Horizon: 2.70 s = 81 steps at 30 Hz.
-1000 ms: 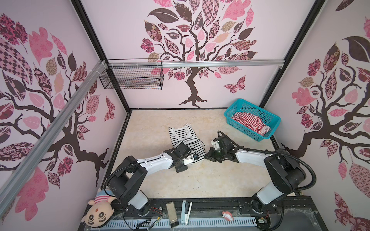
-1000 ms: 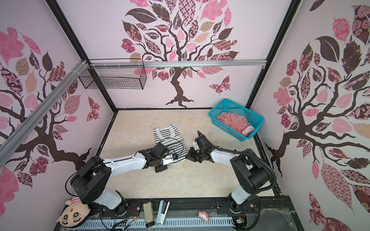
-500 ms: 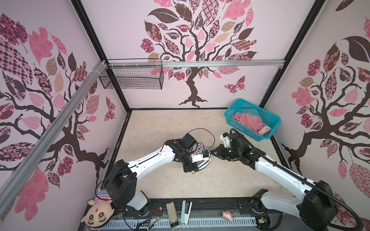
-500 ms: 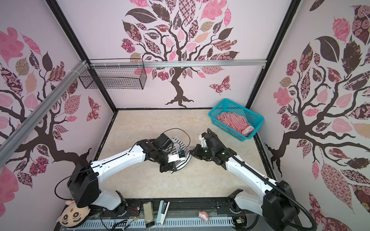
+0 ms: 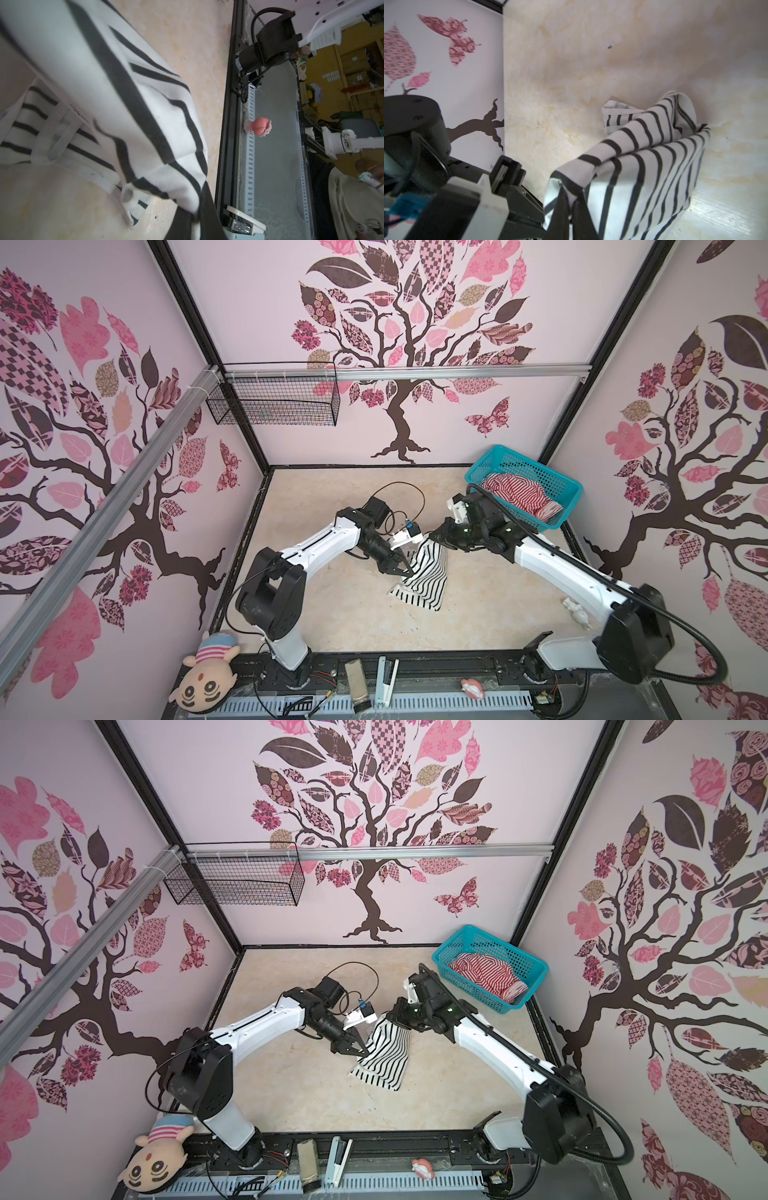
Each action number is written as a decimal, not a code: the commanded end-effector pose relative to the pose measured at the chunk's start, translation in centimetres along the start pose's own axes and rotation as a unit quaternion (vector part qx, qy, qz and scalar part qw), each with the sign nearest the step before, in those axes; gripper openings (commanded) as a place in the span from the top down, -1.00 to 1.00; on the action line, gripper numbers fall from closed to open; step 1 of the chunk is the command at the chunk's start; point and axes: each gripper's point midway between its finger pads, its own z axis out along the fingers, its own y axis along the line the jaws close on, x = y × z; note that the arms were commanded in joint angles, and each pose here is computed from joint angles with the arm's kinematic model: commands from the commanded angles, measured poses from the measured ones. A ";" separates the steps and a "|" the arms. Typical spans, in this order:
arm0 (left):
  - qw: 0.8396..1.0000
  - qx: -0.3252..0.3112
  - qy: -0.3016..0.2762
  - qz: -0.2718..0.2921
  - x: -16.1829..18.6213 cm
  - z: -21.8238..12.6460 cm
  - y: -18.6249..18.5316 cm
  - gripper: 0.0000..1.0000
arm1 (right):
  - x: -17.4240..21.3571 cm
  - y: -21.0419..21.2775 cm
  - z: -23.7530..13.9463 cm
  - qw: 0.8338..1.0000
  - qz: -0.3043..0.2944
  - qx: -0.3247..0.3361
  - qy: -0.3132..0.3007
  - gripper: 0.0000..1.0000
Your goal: Fold and stack the tank tops
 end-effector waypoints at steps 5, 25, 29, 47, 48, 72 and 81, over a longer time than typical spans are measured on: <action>0.996 0.046 0.056 -0.044 5.6 3.0 0.6 0.71 | 1.1 -1.8 5.2 0.998 -0.004 0.015 0.063 1.00; 0.988 -0.145 0.009 -0.047 0.8 -6.1 6.5 0.76 | -1.3 1.9 3.2 0.998 -0.060 -0.011 0.023 1.00; 0.979 -0.192 -0.009 -0.074 1.5 -10.1 10.2 0.78 | -2.9 3.1 5.3 0.998 -0.059 -0.026 0.028 1.00; 0.983 -0.177 0.035 0.026 3.6 -10.5 -0.8 0.78 | 1.7 5.3 2.6 0.991 -0.068 -0.097 0.053 1.00; 0.983 -0.174 0.048 0.038 4.3 -9.6 -1.8 0.78 | 2.6 5.0 2.1 0.991 -0.069 -0.102 0.057 1.00; 0.973 -0.114 0.191 0.056 11.5 -1.7 -4.4 0.75 | 7.5 -0.1 -0.5 0.995 -0.054 -0.065 0.058 1.00; 0.979 -0.155 0.125 0.043 9.7 -6.4 -1.7 0.79 | 3.4 3.8 1.5 0.993 -0.074 -0.070 0.057 1.00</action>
